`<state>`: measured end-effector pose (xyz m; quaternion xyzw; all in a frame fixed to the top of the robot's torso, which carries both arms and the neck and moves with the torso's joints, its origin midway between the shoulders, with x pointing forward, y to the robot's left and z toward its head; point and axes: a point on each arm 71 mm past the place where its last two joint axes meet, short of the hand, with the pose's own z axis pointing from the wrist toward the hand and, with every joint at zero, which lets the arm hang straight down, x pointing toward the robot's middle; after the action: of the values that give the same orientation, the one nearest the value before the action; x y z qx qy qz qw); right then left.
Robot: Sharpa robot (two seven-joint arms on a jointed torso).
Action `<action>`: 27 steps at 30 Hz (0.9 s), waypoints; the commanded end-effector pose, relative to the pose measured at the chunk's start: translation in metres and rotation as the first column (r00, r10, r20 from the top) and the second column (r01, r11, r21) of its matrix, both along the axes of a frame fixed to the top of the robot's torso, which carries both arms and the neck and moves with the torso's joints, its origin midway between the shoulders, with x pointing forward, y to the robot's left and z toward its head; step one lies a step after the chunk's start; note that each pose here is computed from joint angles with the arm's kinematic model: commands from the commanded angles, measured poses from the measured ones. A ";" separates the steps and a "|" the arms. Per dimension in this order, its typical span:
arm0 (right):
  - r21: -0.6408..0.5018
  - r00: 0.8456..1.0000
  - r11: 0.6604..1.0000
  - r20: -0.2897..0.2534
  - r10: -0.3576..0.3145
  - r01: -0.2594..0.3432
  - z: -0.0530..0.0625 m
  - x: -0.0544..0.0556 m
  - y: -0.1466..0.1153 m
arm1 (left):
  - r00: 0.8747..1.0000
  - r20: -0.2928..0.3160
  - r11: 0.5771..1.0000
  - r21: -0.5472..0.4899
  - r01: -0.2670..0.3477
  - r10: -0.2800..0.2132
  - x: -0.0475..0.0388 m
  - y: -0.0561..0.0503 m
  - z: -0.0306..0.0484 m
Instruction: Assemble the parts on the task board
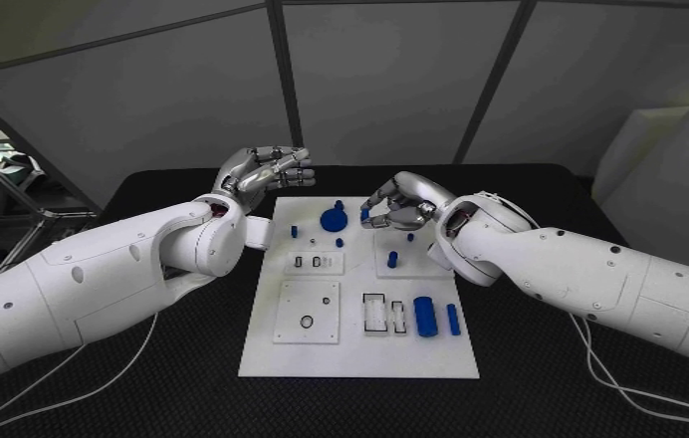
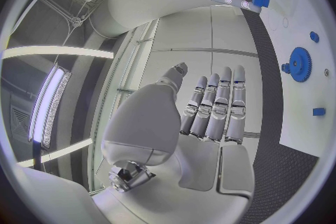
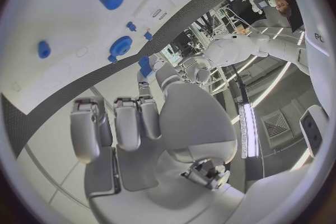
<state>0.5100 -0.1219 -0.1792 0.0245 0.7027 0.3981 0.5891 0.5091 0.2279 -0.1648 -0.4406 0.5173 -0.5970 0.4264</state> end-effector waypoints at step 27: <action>-0.277 0.993 0.958 0.064 0.095 -0.073 -0.032 -0.014 0.078 | 1.000 -0.005 1.000 -0.002 0.019 -0.019 0.0013 -0.007 0.0006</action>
<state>0.4961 -0.0449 -0.2109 -0.0855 0.7290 0.3320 0.5924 0.5102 0.2226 -0.1659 -0.4423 0.5218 -0.5960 0.4206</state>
